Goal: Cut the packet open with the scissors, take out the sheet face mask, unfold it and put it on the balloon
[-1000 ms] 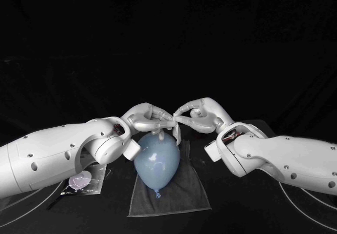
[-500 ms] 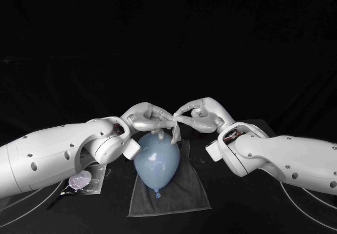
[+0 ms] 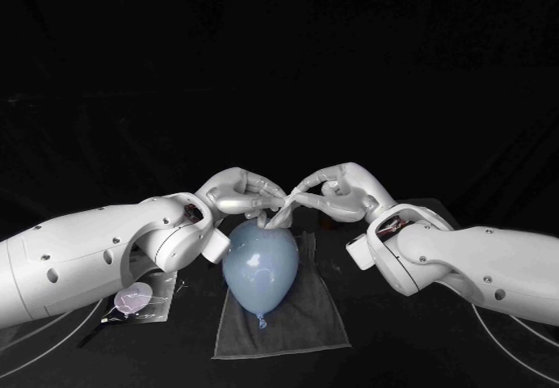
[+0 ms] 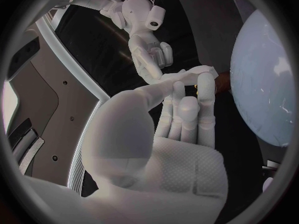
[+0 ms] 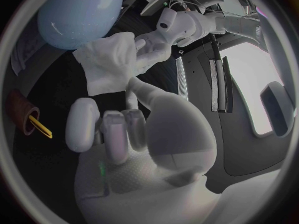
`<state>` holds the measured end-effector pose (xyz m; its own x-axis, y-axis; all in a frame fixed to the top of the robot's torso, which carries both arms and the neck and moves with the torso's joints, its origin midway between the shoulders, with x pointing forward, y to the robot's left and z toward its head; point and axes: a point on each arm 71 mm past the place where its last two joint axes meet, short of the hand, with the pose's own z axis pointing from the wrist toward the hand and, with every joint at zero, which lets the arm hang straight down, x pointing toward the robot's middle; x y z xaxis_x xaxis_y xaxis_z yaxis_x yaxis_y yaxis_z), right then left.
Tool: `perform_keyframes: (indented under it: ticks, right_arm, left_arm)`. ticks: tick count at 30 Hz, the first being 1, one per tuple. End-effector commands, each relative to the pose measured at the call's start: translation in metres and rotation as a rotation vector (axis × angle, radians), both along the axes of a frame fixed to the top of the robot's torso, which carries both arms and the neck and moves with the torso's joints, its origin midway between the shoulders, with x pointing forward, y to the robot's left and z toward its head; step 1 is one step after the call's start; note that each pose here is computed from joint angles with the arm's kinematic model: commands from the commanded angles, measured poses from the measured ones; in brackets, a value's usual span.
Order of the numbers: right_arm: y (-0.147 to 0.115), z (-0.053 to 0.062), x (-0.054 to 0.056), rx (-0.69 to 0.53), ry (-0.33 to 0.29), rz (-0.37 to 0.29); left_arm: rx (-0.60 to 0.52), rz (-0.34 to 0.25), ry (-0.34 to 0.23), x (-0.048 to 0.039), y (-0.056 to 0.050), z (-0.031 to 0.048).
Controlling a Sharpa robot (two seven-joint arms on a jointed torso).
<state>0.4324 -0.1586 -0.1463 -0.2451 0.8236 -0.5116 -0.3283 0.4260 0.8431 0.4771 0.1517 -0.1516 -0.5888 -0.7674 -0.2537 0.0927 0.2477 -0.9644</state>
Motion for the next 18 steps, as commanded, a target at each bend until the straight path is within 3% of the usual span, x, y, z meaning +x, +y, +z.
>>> perform_keyframes:
  ticks: [1,18]
  right_arm:
    - [-0.002,0.002,-0.002,0.012,-0.011,0.006]
    - [-0.019,0.002,-0.004,0.010,0.015,-0.014]
  left_arm:
    - [-0.003,0.035,-0.018,0.0015,0.003,0.0014]
    - [0.014,0.090,-0.036,0.0046,0.012,0.0016]
